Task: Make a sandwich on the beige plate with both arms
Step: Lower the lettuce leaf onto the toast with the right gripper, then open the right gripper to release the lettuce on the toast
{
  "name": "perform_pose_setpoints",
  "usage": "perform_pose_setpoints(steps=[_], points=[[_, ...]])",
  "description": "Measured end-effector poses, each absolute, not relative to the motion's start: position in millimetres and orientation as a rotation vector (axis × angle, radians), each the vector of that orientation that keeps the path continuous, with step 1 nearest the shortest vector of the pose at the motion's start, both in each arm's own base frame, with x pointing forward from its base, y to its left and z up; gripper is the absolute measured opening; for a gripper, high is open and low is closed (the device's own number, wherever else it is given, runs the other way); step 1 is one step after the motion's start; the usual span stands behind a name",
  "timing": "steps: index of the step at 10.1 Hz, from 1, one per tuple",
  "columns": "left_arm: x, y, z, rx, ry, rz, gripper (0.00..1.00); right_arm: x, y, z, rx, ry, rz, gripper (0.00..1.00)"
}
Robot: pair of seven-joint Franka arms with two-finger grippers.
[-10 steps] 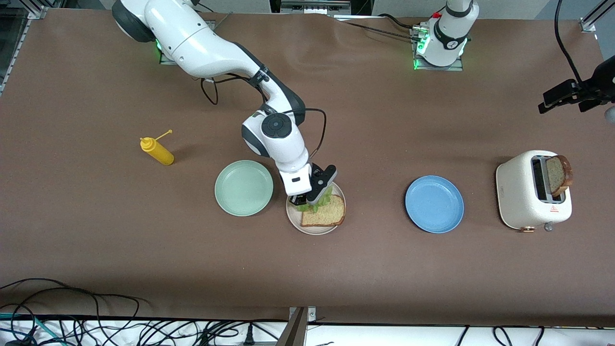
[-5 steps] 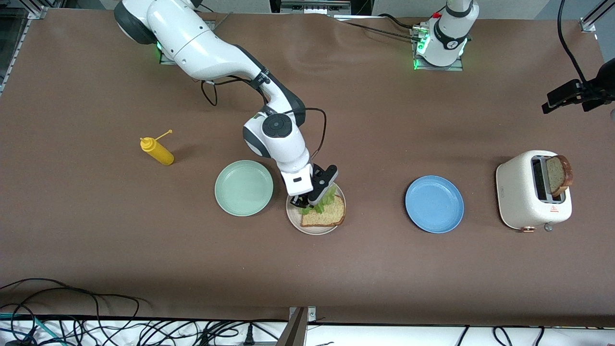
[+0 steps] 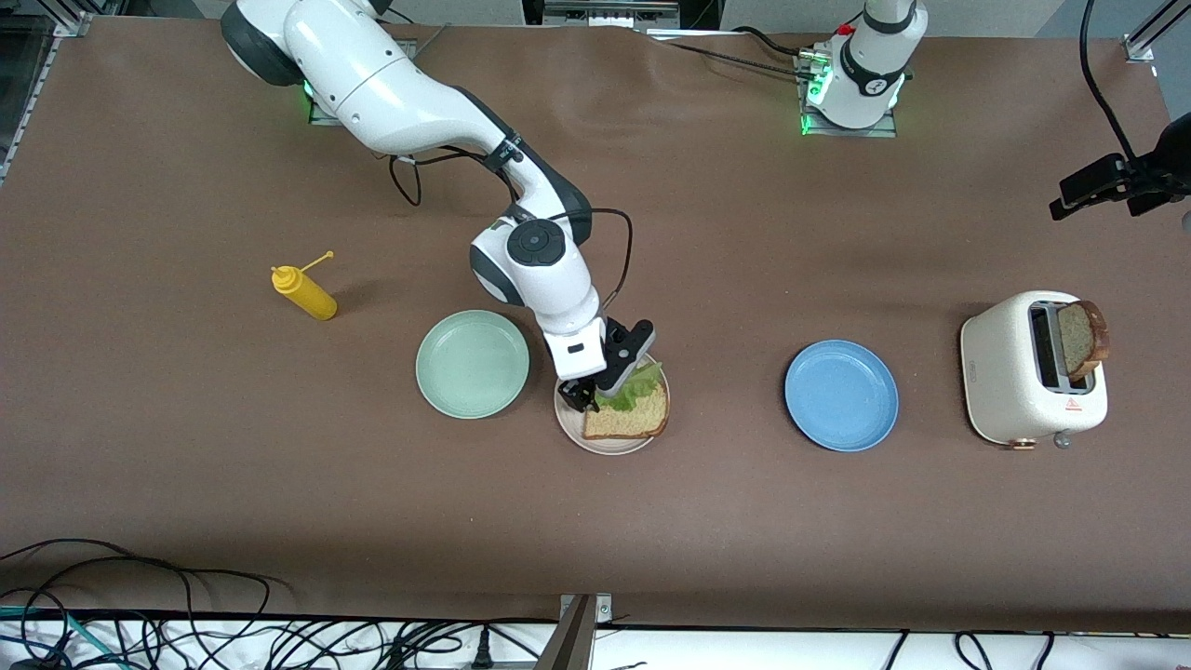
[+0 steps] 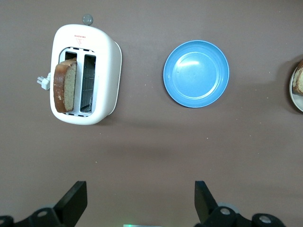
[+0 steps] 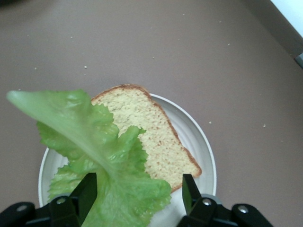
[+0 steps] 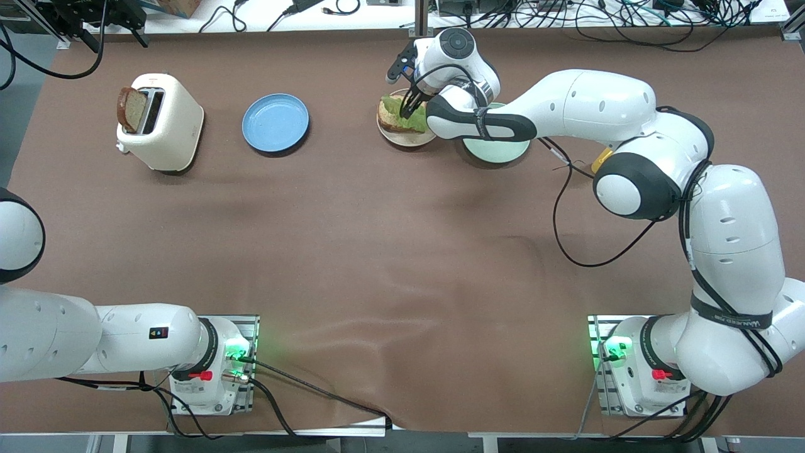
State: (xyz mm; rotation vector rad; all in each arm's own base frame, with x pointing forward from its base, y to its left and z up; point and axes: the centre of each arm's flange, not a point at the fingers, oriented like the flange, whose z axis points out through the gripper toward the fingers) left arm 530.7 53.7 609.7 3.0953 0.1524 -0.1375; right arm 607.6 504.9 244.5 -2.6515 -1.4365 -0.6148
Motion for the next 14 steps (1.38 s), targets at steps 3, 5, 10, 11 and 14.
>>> perform_pose_setpoints(steps=[3,5,10,11,14], points=[[531,54,610,3.095,0.152,-0.137,1.0,623,490,249,-2.667,-1.402,-0.651,0.82],[531,54,610,3.095,0.152,-0.137,1.0,631,483,253,-2.664,-1.378,-0.687,0.85],[531,54,610,3.095,0.152,-0.138,1.0,625,491,244,-2.663,-1.324,-0.69,0.88],[531,54,610,3.095,0.153,-0.138,1.0,624,491,242,-2.664,-1.322,-0.687,0.89],[531,54,610,3.095,0.153,-0.138,1.0,623,491,235,-2.669,-1.297,-0.666,1.0]])
